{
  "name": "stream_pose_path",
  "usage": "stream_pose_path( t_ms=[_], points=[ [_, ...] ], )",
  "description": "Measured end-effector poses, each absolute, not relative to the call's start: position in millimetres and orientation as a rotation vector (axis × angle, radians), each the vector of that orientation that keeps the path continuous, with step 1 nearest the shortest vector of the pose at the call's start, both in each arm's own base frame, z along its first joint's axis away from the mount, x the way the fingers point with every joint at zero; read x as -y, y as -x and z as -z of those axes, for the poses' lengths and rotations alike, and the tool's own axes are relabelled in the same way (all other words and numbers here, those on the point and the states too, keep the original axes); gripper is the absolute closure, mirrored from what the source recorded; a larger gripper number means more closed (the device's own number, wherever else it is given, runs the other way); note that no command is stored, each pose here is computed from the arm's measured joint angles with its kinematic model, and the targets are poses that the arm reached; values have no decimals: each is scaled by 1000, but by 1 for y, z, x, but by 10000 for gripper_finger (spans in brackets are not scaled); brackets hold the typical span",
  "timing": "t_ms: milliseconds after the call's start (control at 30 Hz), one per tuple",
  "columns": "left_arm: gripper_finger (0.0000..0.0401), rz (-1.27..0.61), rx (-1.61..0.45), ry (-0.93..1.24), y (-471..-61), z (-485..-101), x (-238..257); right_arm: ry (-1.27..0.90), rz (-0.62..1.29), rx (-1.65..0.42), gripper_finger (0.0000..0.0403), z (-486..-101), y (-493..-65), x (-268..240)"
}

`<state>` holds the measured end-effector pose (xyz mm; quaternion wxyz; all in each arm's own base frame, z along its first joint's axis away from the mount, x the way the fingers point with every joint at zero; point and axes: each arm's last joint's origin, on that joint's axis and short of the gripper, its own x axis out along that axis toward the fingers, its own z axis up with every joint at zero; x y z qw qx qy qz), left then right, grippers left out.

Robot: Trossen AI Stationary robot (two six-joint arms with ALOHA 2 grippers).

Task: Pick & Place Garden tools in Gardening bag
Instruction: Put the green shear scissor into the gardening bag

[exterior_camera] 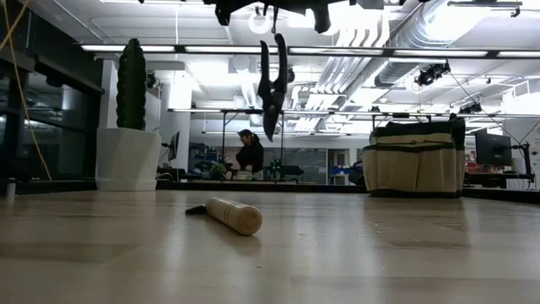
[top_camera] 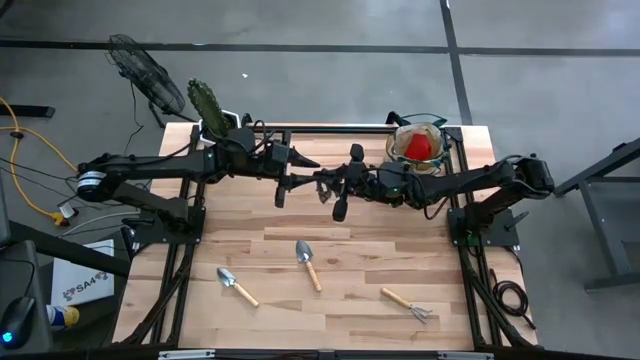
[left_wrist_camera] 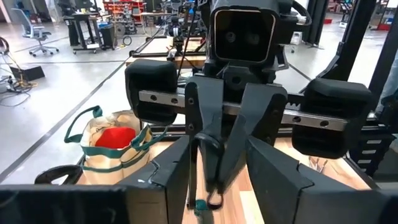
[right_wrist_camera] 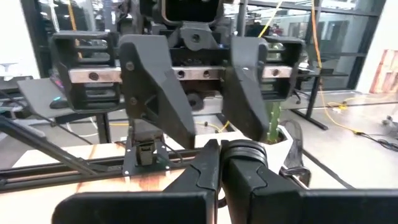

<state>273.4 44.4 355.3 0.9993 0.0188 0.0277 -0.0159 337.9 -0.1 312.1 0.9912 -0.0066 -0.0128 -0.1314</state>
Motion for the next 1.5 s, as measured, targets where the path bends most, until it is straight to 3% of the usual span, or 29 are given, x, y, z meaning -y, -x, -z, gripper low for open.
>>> stream_pose_path(
  t_ms=[433,933,1500],
  points=[
    [249,-192,-131,-130,-221,-375,-42,12,366,32,399,-324,-326,3],
    [249,-281,-235,-140,-150,-383,-31,29,721,39,399,-337,-308,35],
    [249,-284,-143,-116,-104,-333,-22,43,1099,-9,399,-334,-293,90]
  ],
)
